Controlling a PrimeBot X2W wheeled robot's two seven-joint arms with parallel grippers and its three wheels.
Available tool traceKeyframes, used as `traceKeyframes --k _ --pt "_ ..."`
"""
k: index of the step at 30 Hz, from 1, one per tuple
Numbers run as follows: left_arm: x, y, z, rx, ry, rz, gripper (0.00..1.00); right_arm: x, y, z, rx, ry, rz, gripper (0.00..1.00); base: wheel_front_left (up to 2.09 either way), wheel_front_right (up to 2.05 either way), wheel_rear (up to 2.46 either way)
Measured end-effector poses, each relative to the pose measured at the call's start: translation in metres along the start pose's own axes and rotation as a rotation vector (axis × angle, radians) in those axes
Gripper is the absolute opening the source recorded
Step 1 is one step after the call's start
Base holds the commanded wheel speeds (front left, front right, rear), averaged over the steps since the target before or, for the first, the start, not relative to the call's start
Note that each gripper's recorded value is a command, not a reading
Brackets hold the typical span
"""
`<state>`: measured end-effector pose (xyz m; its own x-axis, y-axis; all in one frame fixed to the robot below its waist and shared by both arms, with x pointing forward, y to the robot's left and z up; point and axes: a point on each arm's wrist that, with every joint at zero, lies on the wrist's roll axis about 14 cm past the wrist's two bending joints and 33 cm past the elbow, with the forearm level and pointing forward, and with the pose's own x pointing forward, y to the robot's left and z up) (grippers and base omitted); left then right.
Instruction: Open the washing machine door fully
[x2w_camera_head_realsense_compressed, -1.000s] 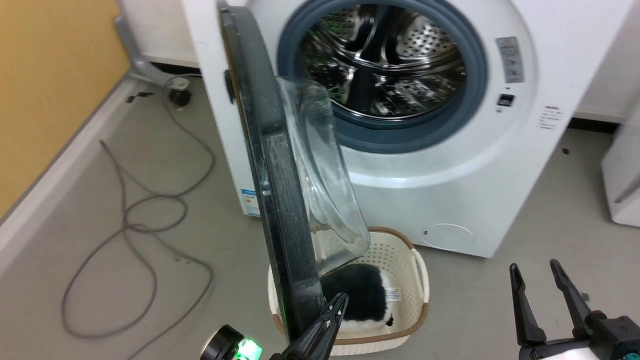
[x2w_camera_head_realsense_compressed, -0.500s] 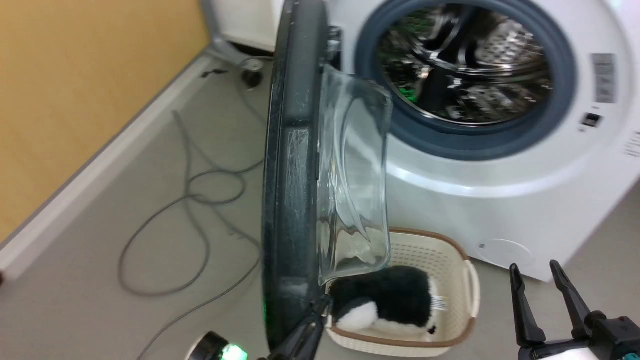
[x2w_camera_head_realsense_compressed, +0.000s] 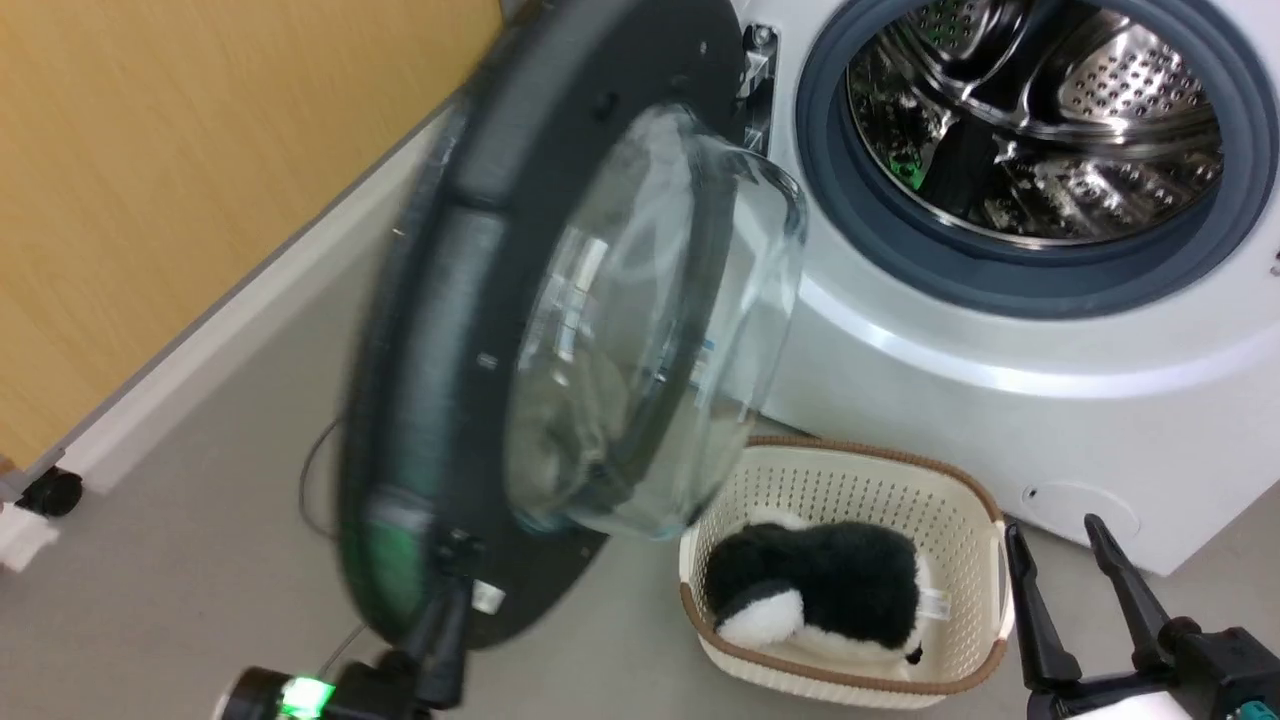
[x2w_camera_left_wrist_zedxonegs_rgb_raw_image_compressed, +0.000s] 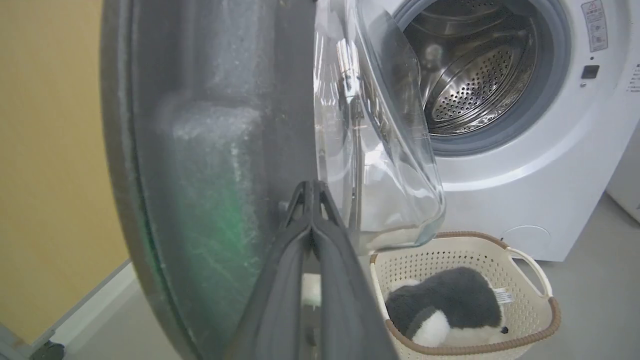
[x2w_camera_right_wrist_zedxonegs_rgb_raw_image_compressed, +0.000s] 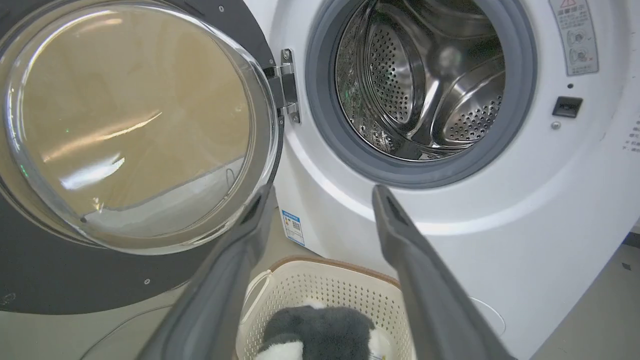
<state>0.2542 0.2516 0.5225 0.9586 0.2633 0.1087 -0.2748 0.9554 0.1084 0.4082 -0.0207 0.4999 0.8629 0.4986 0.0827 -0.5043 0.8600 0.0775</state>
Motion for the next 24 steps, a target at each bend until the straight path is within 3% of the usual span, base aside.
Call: traceKeyframes --k 24 --pt "0.070 0.129 -0.028 -0.035 0.068 0.413 0.00 -0.005 -0.043 -0.022 -0.013 0.046 -0.117 1.00 0.00 0.00 0.00"
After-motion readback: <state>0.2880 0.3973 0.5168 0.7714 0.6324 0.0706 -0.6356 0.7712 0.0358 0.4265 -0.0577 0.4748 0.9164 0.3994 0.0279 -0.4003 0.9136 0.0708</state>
